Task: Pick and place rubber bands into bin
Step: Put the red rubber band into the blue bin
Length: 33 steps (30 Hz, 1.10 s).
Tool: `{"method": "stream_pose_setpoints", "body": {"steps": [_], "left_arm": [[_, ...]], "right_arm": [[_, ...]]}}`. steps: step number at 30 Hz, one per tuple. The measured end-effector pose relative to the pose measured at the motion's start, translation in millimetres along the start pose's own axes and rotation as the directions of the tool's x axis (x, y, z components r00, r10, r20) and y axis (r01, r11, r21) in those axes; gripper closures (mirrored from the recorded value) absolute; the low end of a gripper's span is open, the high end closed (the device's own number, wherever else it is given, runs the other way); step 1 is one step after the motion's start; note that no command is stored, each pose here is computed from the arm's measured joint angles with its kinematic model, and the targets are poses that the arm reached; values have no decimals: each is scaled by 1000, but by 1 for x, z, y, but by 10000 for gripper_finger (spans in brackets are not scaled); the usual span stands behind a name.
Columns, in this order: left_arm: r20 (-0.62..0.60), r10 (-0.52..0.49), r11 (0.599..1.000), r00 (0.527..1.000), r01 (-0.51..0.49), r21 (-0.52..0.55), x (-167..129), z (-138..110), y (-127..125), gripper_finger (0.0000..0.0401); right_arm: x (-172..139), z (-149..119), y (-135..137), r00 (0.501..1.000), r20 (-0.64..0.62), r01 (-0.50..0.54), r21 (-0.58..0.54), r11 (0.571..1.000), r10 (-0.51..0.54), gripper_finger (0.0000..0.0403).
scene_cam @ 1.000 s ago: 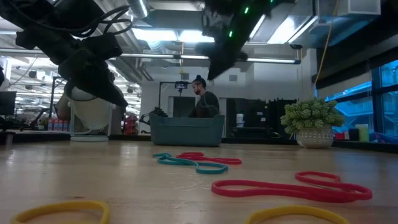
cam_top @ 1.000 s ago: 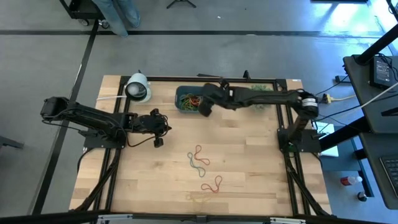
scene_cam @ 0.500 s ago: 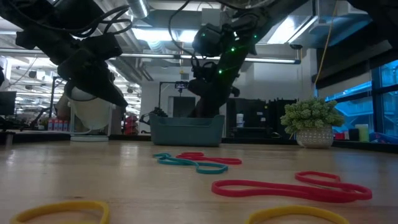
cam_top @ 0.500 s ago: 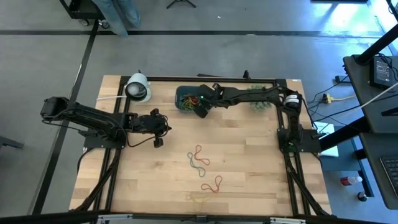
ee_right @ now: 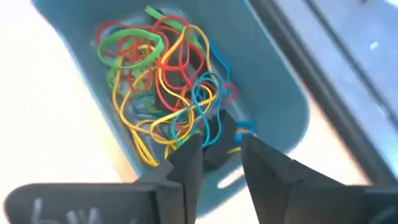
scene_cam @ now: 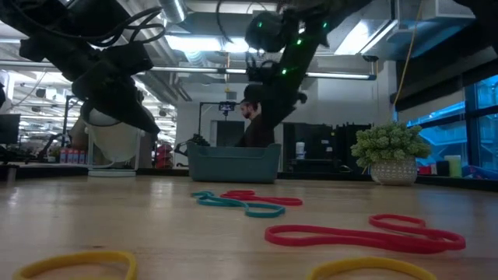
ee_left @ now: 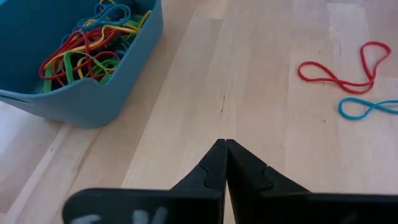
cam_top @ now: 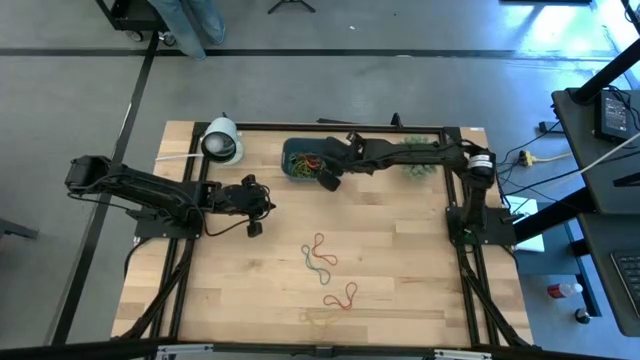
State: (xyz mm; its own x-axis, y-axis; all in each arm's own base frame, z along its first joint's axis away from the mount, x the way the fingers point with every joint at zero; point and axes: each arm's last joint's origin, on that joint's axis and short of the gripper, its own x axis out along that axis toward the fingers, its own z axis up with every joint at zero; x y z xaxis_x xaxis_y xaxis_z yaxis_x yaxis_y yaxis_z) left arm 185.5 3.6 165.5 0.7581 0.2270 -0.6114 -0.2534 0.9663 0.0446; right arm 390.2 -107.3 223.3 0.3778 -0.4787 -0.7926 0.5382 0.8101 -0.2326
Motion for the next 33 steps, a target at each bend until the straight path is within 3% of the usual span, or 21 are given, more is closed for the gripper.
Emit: {"method": "stream_pose_setpoints", "body": {"steps": [3, 9, 16, 21, 26, 33], "left_arm": [[-7, 0, 1000, 1000, 0, 2, 0, -1, 0, 400], [-26, -51, 998, 998, 52, 29, -1, -3, -8, 399], [17, -102, 990, 995, 100, 100, 5, 1, -33, 399], [-8, -97, 985, 995, 97, 141, 20, 24, -59, 400], [-47, -154, 969, 987, 160, 187, 45, 53, -87, 398], [-218, -181, 934, 959, 237, 269, 78, 78, -113, 384]], "right_arm": [[-19, -10, 5, 999, 5, 46, -38, 998, -46, 322], [-61, -56, 14, 999, 38, -8, -8, 1000, 8, 395], [-87, -143, 32, 978, 144, -167, 112, 980, 151, 390], [-84, -190, 43, 940, 227, -289, 133, 948, 255, 398], [-78, -211, 50, 908, 278, -362, 143, 921, 314, 390], [-77, -220, 52, 901, 279, -379, 140, 915, 331, 400]]}}
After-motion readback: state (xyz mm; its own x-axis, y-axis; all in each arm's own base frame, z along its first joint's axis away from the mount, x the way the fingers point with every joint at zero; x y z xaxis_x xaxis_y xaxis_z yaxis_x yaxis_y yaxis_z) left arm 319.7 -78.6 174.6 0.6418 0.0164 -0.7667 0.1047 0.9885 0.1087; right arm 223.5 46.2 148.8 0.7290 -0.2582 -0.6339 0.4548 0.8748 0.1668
